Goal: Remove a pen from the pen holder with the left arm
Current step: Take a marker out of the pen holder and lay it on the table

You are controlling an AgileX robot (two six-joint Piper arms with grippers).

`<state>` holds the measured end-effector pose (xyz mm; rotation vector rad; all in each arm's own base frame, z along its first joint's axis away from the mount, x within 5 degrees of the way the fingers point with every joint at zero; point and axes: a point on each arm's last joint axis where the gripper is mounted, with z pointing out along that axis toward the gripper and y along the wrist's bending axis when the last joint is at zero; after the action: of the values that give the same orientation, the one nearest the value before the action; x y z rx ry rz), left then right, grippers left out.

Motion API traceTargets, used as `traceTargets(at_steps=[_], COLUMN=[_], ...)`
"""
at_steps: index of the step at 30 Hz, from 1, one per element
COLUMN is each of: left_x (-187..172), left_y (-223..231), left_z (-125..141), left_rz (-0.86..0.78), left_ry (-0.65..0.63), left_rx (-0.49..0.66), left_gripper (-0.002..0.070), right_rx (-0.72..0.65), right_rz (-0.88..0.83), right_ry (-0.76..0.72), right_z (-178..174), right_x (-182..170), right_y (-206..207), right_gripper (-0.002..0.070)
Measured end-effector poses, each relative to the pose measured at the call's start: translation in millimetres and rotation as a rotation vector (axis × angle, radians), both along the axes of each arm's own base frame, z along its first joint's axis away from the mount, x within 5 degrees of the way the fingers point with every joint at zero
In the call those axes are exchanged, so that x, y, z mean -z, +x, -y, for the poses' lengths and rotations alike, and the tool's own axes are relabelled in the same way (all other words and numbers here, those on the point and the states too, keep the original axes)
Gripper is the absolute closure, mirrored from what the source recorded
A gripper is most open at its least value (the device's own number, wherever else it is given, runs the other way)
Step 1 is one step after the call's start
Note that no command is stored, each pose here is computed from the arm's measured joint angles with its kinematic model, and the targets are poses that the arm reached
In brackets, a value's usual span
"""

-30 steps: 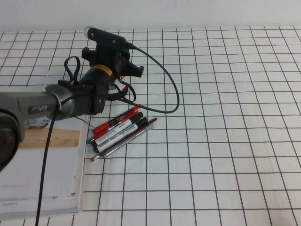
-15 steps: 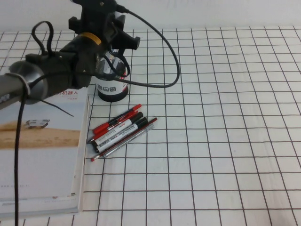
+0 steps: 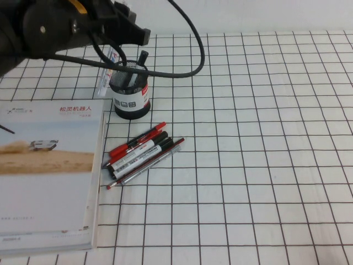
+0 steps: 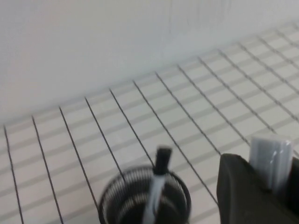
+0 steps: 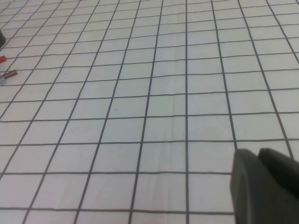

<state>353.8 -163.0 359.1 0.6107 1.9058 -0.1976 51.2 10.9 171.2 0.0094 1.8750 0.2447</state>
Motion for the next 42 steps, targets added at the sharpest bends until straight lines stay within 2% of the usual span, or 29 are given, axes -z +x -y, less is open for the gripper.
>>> traceTargets(at_steps=[5,12,18,28,42], left_x=[17.3,48.8,93.8,145.6,179.3], left_y=[-18.3,-40.3,-44.8,-34.4,-14.3], left_z=[5.1,39.4,66.4,93.2,101.0], left_rz=[-0.266,-0.455,-0.61,-0.7,-0.707], left_ry=[0.145,0.323,0.43,0.512,0.586], left_rx=[0.075,0.247,0.331,0.372,0.337], left_gripper=[0.0578,0.0578,0.0578,0.0578,0.0579], right_rx=[0.0,0.0,0.0,0.0,0.0], right_rz=[0.0,0.0,0.0,0.0,0.0], right_ry=[0.0,0.0,0.0,0.0,0.0], right_z=[0.0,0.0,0.0,0.0,0.0], right_x=[0.0,0.0,0.0,0.0,0.0], right_y=[0.0,0.0,0.0,0.0,0.0], right_gripper=[0.0691,0.0691,0.0691,0.0691,0.0691])
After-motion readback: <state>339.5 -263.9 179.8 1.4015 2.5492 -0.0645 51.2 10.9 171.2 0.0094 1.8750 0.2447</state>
